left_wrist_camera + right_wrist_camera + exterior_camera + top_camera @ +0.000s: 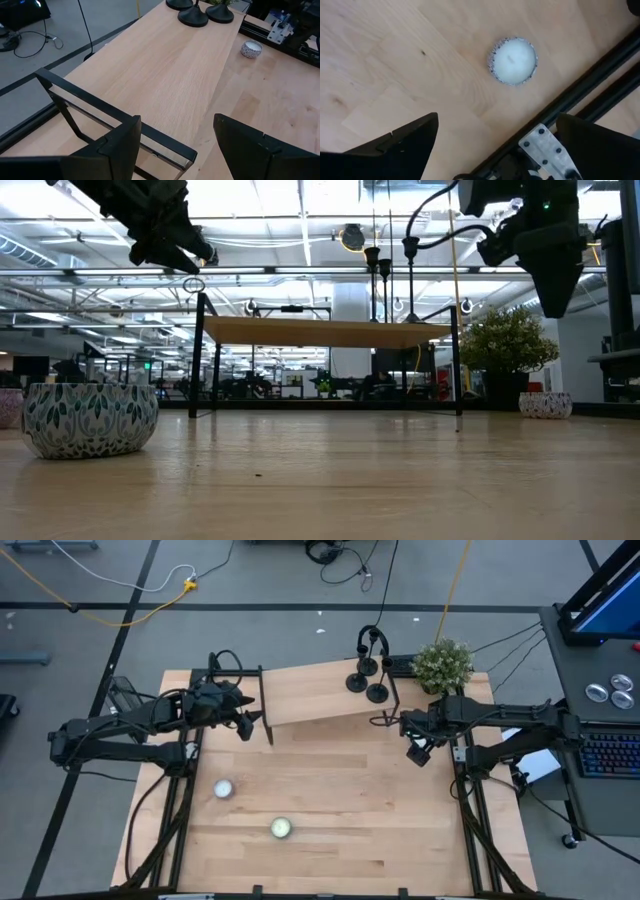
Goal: Pick & Place candle stick holders
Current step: Put the red candle on the shelf
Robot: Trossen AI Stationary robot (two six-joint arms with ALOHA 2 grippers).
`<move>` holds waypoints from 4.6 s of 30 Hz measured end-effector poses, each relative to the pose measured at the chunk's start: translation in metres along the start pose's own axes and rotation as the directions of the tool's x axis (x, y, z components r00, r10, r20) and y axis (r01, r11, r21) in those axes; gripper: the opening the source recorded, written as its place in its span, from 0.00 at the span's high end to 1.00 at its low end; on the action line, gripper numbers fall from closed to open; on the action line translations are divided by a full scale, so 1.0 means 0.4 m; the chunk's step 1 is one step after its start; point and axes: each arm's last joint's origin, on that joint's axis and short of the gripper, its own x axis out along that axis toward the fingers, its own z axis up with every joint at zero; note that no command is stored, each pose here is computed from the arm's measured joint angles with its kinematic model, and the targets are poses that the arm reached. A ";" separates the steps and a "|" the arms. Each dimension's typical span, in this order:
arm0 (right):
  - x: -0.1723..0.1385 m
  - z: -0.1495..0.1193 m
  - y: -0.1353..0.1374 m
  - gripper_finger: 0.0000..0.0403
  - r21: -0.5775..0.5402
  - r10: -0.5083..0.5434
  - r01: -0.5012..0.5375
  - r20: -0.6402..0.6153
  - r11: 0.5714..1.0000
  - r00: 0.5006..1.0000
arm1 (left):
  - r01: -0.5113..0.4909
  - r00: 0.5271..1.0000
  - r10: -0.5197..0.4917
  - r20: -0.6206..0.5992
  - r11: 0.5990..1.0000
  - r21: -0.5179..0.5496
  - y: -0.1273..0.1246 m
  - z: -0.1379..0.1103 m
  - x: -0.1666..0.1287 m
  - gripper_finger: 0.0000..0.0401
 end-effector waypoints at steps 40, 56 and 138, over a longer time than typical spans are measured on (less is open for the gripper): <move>0.141 0.009 -0.035 0.01 0.154 -0.074 0.076 -0.024 0.985 0.997 | 0.000 1.000 0.000 0.000 1.000 0.014 0.000 0.000 0.000 0.37; 0.205 0.018 -0.053 0.01 0.172 -0.053 0.052 -0.002 0.984 0.999 | 0.005 0.999 -0.005 0.037 1.000 -0.002 -0.002 0.009 0.000 0.37; 0.360 0.010 -0.095 0.03 0.269 0.059 -0.081 0.090 0.960 0.994 | 0.009 0.999 -0.008 0.037 0.999 -0.040 -0.003 0.009 0.000 0.37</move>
